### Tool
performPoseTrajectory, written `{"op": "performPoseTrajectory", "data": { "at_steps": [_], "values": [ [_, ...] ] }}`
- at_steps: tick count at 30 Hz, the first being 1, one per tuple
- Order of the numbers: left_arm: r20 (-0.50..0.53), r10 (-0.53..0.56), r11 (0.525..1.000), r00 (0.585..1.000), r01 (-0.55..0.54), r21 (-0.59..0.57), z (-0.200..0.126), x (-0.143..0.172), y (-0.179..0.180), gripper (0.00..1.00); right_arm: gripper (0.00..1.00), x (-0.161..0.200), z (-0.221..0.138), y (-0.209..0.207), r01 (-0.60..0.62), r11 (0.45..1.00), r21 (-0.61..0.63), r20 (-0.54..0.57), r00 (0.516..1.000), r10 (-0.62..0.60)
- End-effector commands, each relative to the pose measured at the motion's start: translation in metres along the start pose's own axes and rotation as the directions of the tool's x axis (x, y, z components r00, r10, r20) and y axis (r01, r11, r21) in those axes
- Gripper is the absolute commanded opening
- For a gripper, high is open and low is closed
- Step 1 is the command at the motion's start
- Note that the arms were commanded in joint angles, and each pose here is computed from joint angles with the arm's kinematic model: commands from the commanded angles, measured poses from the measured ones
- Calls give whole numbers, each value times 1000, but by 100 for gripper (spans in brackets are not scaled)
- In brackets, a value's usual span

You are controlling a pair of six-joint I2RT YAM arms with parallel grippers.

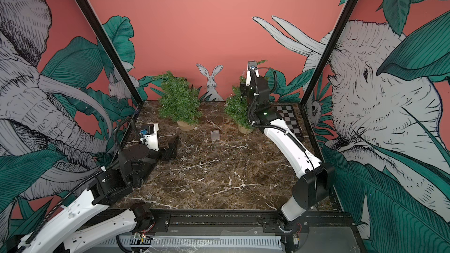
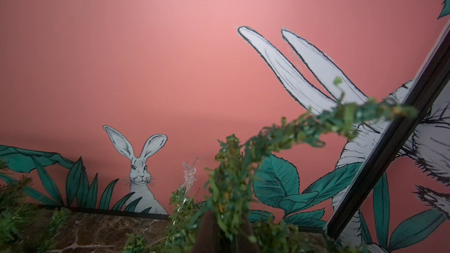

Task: Wrap string light around the christmas tree
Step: Place the christmas tree at the center of the board.

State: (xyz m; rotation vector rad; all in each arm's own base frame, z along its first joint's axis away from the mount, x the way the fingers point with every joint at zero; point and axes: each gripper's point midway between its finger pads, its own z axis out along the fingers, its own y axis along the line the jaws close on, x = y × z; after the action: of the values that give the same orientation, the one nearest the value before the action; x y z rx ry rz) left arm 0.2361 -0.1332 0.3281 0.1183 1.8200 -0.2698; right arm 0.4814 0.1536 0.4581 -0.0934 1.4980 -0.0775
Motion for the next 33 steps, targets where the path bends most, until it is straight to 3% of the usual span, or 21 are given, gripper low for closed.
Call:
{"op": "performPoseTrajectory", "data": {
  "at_steps": [1,7,18,22,25,26,33],
  "values": [
    [48,-32,999,998,33,-10,-4,-16,2,87,0,-61,-3,-22,-133,991,3,208,970,129],
    [40,-5,999,999,7,-52,-3,-16,7,87,0,-29,26,-36,-136,990,40,169,977,128],
    [41,146,987,988,-142,-80,-2,-38,4,87,0,-5,25,-29,-92,996,3,119,989,91],
    [55,175,981,983,-169,-91,-3,-47,4,88,14,-5,19,-28,-90,996,-19,118,989,92],
    [37,244,970,969,-244,-18,1,-50,-13,90,33,2,18,-28,-95,995,-17,106,990,96],
    [33,278,961,960,-278,4,3,-51,-19,91,39,-14,8,-33,-106,994,-18,135,985,107],
    [12,340,940,940,-340,-26,9,-68,-24,99,58,-32,-4,-42,-113,994,-4,159,981,112]
  ]
}}
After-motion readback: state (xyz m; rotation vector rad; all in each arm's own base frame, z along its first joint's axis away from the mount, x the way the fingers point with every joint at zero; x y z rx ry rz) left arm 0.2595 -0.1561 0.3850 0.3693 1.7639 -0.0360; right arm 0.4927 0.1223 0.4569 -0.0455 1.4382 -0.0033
